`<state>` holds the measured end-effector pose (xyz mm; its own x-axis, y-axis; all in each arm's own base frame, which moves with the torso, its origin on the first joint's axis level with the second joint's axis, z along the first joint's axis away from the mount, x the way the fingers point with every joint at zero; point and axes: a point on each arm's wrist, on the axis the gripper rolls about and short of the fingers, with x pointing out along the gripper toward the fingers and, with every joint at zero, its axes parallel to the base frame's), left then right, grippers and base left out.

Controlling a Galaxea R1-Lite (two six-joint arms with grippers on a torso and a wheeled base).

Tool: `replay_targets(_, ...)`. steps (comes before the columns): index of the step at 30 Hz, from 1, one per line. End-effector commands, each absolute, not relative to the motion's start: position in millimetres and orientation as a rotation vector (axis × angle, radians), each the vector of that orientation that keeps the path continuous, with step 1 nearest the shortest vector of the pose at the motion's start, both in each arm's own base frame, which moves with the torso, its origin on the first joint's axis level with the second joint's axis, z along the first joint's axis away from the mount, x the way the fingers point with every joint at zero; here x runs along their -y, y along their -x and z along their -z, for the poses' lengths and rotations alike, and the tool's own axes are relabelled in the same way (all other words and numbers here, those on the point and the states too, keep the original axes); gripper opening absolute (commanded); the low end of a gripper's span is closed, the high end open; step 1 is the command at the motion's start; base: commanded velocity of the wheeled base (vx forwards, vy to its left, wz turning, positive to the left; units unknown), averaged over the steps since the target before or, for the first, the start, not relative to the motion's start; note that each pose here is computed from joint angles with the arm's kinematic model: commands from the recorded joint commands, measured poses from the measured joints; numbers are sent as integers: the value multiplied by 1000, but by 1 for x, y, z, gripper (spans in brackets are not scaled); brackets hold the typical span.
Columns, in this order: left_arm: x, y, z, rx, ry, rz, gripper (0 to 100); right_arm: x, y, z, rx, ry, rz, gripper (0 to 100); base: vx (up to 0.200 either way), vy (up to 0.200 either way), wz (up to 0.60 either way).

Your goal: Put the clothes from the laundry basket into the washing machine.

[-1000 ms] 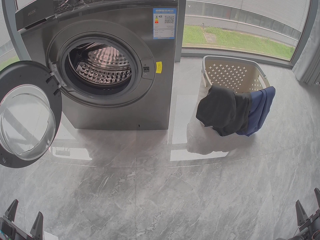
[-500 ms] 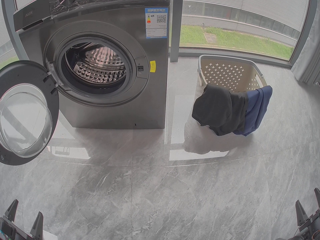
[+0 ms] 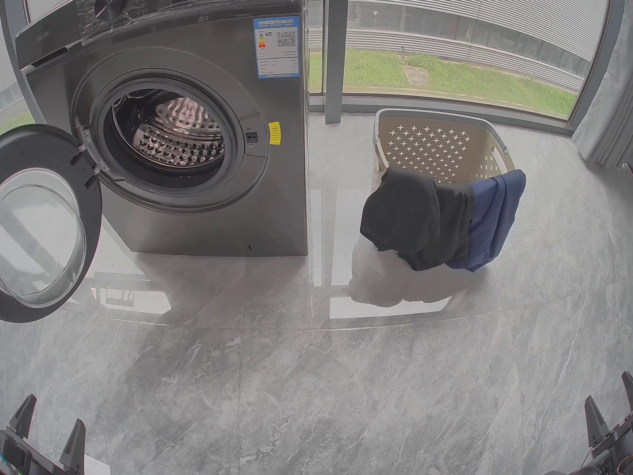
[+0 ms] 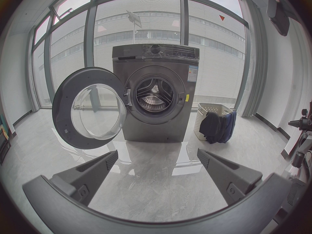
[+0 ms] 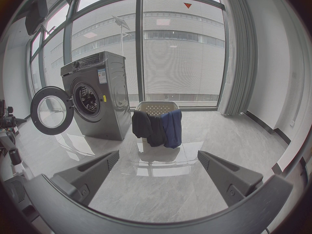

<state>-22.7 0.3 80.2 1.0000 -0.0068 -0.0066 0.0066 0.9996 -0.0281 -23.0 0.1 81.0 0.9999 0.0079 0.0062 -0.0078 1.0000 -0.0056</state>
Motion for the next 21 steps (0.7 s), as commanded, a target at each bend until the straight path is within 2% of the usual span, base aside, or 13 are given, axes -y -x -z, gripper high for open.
replay_targets(1, 0, 22, -76, -19, 31, 7, 100, 0, 23, -76, 5, 6, -9, 100, 0, 0, 0)
replay_targets(9, 0, 22, -76, -18, 31, 6, 100, 0, 23, -76, 3, 6, -9, 100, 0, 0, 0)
replay_targets(17, 0, 22, -76, -19, 31, 7, 100, 0, 23, -76, 5, 6, -9, 100, 200, 0, 0)
replay_targets(21, 0, 22, -76, -19, 32, 7, 100, 0, 23, -76, 5, 6, -9, 100, 0, 0, 0)
